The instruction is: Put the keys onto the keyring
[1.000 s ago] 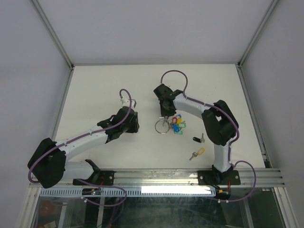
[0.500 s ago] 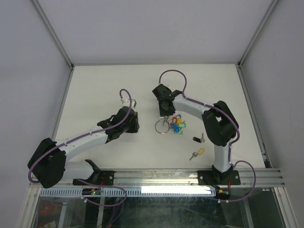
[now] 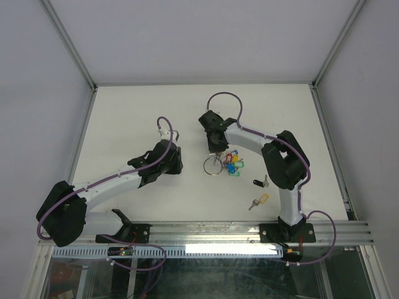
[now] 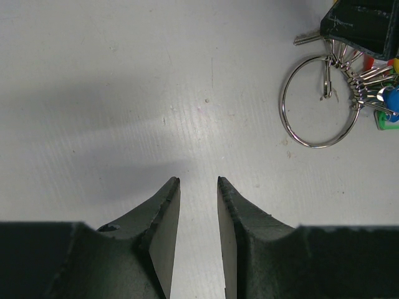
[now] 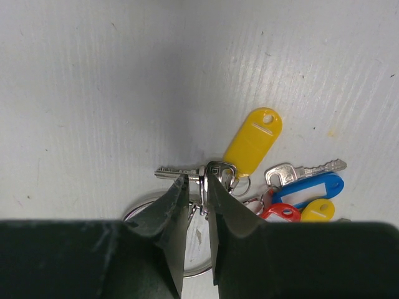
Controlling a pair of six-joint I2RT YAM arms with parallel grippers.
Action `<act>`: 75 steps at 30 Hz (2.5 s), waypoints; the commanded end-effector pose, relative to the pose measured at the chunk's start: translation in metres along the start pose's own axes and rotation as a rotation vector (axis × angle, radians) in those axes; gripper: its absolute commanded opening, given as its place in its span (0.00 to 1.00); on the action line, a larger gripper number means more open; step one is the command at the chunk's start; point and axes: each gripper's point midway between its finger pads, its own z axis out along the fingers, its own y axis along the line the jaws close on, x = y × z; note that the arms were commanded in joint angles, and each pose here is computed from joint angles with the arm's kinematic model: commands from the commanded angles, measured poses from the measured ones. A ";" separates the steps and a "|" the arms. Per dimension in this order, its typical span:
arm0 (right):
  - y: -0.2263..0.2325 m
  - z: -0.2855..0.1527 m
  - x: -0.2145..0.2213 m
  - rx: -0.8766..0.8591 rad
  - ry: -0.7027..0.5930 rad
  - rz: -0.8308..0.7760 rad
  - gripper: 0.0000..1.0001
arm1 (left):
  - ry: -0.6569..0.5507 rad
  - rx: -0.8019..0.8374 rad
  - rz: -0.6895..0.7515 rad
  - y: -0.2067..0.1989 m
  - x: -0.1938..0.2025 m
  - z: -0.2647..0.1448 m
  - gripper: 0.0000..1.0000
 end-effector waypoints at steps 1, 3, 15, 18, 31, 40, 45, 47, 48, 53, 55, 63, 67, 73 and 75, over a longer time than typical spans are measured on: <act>0.008 -0.004 -0.015 -0.019 -0.033 -0.003 0.20 | -0.048 0.057 -0.016 -0.014 -0.014 -0.001 0.29; 0.008 -0.003 -0.013 -0.020 -0.028 -0.006 0.20 | -0.046 0.056 -0.016 -0.014 -0.014 0.000 0.29; 0.006 -0.001 -0.009 -0.011 -0.010 -0.011 0.09 | -0.045 0.059 -0.019 -0.015 -0.015 0.000 0.29; 0.005 -0.008 -0.014 -0.015 -0.032 -0.001 0.01 | -0.042 0.065 -0.016 -0.016 -0.015 0.000 0.29; 0.007 -0.049 -0.035 -0.183 -0.135 0.122 0.00 | -0.170 0.376 -0.003 -0.076 -0.040 0.007 0.51; 0.005 -0.063 -0.037 -0.291 -0.159 0.170 0.00 | -0.216 0.543 0.064 -0.105 -0.039 0.027 0.56; 0.005 -0.065 -0.038 -0.310 -0.157 0.178 0.00 | -0.239 0.583 0.115 -0.112 -0.039 0.033 0.57; 0.005 -0.065 -0.037 -0.315 -0.155 0.180 0.00 | -0.232 0.583 0.139 -0.112 -0.036 0.038 0.57; 0.006 -0.065 -0.038 -0.318 -0.157 0.180 0.00 | -0.227 0.585 0.149 -0.113 -0.035 0.040 0.57; 0.006 -0.067 -0.038 -0.332 -0.155 0.184 0.00 | -0.193 0.592 0.176 -0.115 -0.026 0.056 0.57; 0.006 -0.067 -0.037 -0.335 -0.152 0.186 0.00 | -0.180 0.596 0.180 -0.116 -0.022 0.062 0.57; 0.004 -0.066 -0.035 -0.342 -0.147 0.197 0.00 | -0.158 0.661 0.170 -0.134 -0.027 0.067 0.23; 0.000 -0.071 -0.036 -0.336 -0.163 0.208 0.00 | -0.152 0.641 0.167 -0.132 -0.029 0.067 0.00; -0.014 -0.089 -0.038 -0.314 -0.223 0.224 0.07 | -0.149 0.545 0.250 -0.117 -0.042 0.049 0.00; -0.022 -0.100 -0.039 -0.301 -0.265 0.230 0.19 | -0.128 0.502 0.313 -0.112 -0.050 0.037 0.00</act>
